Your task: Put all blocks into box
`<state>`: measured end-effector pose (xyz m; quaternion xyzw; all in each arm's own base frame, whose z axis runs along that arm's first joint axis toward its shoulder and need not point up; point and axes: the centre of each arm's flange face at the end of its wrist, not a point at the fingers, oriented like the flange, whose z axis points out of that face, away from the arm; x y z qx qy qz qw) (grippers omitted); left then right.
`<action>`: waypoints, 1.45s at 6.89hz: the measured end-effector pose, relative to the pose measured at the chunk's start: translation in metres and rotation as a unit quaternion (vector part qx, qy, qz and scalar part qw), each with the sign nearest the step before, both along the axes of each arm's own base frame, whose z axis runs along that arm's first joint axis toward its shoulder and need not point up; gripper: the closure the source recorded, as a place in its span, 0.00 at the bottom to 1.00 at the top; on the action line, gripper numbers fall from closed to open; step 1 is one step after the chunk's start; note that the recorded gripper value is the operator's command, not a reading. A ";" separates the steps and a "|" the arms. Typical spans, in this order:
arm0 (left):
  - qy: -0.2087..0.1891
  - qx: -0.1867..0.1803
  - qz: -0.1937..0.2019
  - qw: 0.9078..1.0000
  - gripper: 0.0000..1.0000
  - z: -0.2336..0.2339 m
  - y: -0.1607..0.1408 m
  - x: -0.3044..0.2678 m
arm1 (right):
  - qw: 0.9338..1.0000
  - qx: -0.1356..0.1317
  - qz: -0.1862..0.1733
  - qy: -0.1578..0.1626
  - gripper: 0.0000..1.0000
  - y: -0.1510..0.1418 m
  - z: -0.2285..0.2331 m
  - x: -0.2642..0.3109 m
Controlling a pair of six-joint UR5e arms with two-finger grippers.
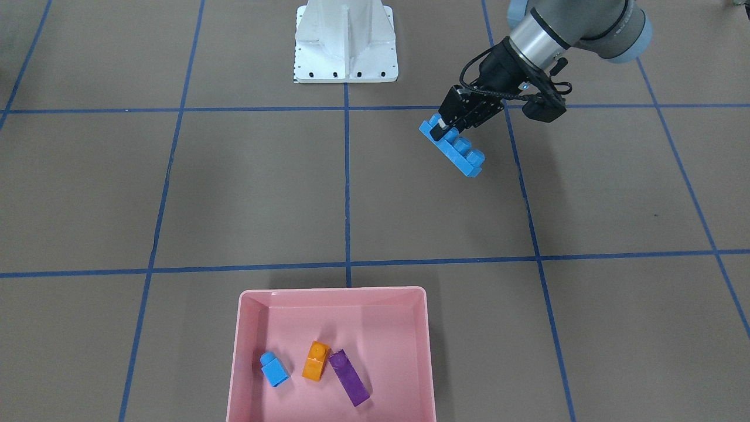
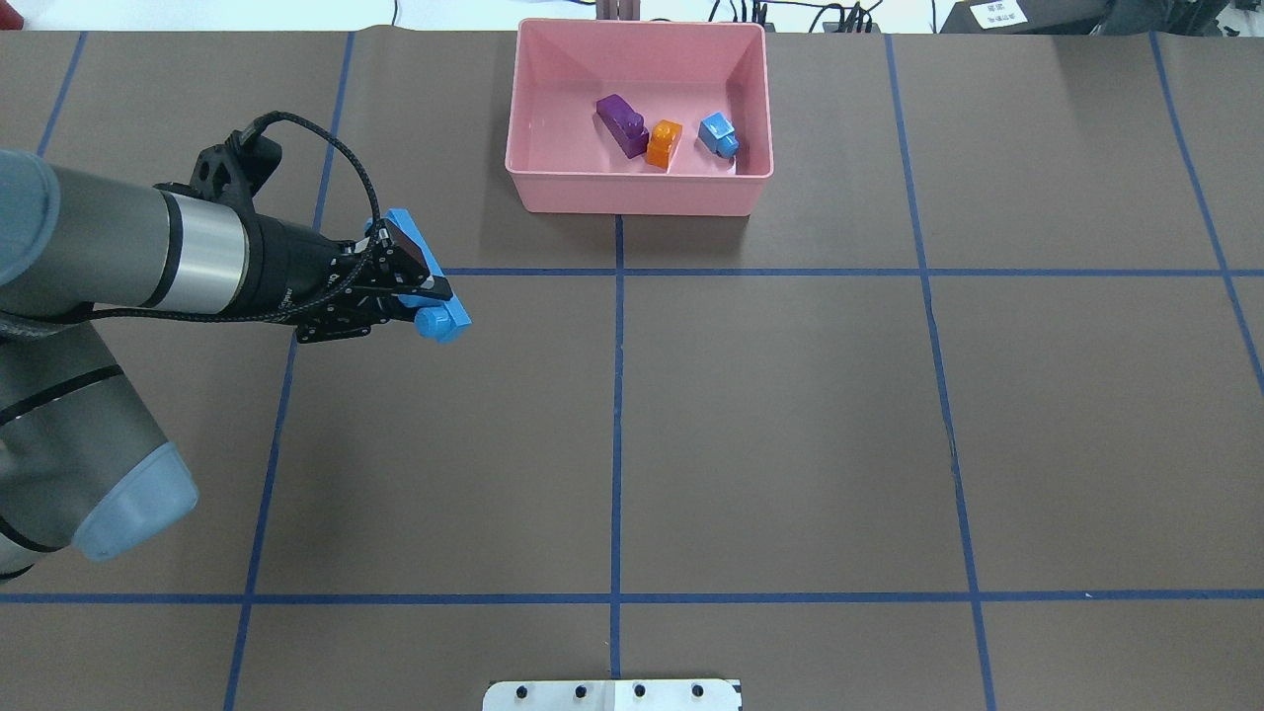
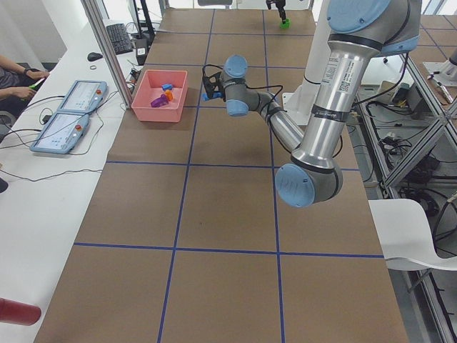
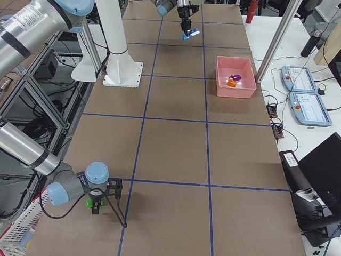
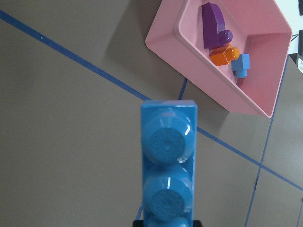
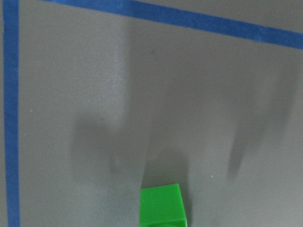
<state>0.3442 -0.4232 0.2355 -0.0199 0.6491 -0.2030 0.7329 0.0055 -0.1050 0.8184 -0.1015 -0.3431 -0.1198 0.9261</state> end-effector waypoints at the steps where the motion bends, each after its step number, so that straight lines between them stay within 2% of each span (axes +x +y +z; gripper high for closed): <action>1: 0.000 0.002 -0.001 1.000 1.00 -0.003 -0.003 0.005 | 1.000 -0.007 -0.005 -0.006 0.01 0.000 0.003 -0.002; 2: 0.001 0.004 -0.008 1.000 1.00 -0.012 -0.016 0.018 | 1.000 -0.013 -0.010 -0.007 0.13 0.001 0.008 -0.003; 3: 0.002 0.007 -0.017 1.000 1.00 -0.025 -0.033 0.036 | 1.000 -0.018 -0.013 -0.008 0.38 0.002 0.012 -0.004; 4: 0.004 0.011 -0.026 1.000 1.00 -0.040 -0.048 0.050 | 1.000 -0.024 -0.015 -0.010 0.71 0.003 0.015 -0.004; 5: 0.002 0.013 -0.043 0.999 1.00 -0.055 -0.066 0.066 | 0.999 -0.030 -0.017 -0.011 1.00 0.004 0.017 -0.004; 8: -0.005 0.018 -0.113 0.993 1.00 -0.122 -0.139 0.123 | 0.999 -0.029 -0.027 -0.016 1.00 0.007 0.019 -0.004; 10: -0.022 0.011 -0.156 0.987 1.00 -0.156 -0.188 0.162 | 0.998 -0.023 -0.030 -0.043 1.00 0.016 0.011 0.001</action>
